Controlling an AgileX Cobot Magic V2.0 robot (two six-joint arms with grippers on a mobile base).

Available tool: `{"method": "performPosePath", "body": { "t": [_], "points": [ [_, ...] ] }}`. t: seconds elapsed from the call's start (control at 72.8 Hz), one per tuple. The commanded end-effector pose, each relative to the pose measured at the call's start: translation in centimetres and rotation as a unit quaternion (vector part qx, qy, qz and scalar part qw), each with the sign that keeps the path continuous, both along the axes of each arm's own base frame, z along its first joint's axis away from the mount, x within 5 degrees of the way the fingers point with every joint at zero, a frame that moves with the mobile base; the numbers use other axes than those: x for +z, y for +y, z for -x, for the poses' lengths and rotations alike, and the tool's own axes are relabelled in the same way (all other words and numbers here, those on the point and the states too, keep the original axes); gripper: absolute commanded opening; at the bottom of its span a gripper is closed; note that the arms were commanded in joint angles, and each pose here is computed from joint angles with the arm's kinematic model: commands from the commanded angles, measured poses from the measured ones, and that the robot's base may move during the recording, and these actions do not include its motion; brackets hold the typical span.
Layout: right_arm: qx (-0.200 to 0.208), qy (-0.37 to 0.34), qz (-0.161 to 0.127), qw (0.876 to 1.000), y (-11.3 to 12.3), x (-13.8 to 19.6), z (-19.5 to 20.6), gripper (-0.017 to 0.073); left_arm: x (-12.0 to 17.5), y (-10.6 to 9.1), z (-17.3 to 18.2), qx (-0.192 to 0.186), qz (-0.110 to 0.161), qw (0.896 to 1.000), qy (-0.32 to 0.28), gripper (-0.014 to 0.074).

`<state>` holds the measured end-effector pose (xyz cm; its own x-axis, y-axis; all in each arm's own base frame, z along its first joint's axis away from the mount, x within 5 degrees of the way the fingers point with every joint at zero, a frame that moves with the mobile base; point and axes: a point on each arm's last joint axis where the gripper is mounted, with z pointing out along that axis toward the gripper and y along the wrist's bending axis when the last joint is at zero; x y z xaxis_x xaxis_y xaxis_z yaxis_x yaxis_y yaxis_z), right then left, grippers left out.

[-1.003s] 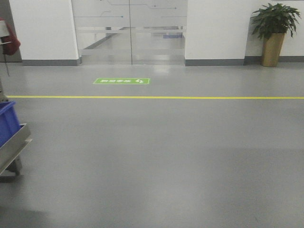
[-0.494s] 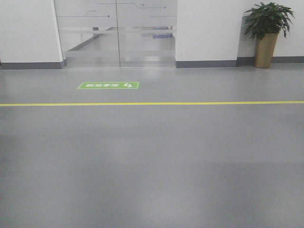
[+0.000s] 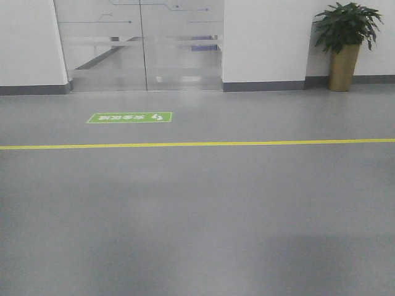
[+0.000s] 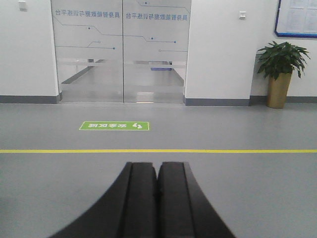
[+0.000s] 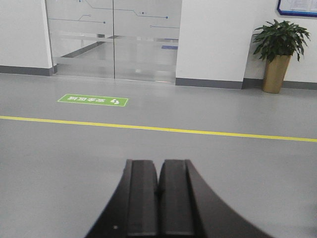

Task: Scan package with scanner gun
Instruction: 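Drive the base forward toward the glass doors, then turn the base toward the red table and approach it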

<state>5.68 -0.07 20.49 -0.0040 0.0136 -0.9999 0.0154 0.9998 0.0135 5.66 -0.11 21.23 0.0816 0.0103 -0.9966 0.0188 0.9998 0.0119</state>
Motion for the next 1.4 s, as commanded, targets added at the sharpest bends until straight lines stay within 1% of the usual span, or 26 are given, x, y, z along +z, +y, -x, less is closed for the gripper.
{"method": "performPosePath", "body": {
  "t": [0.0,1.387],
  "points": [
    [-0.004,-0.011,0.003,1.0,-0.04,0.2,0.03,-0.0168,0.26,-0.02,0.06,-0.002,0.001,1.0,-0.012,-0.0111],
    [-0.004,-0.011,0.003,1.0,-0.04,0.2,0.03,-0.0168,0.26,-0.02,0.06,-0.002,0.001,1.0,-0.012,-0.0111]
  ]
}}
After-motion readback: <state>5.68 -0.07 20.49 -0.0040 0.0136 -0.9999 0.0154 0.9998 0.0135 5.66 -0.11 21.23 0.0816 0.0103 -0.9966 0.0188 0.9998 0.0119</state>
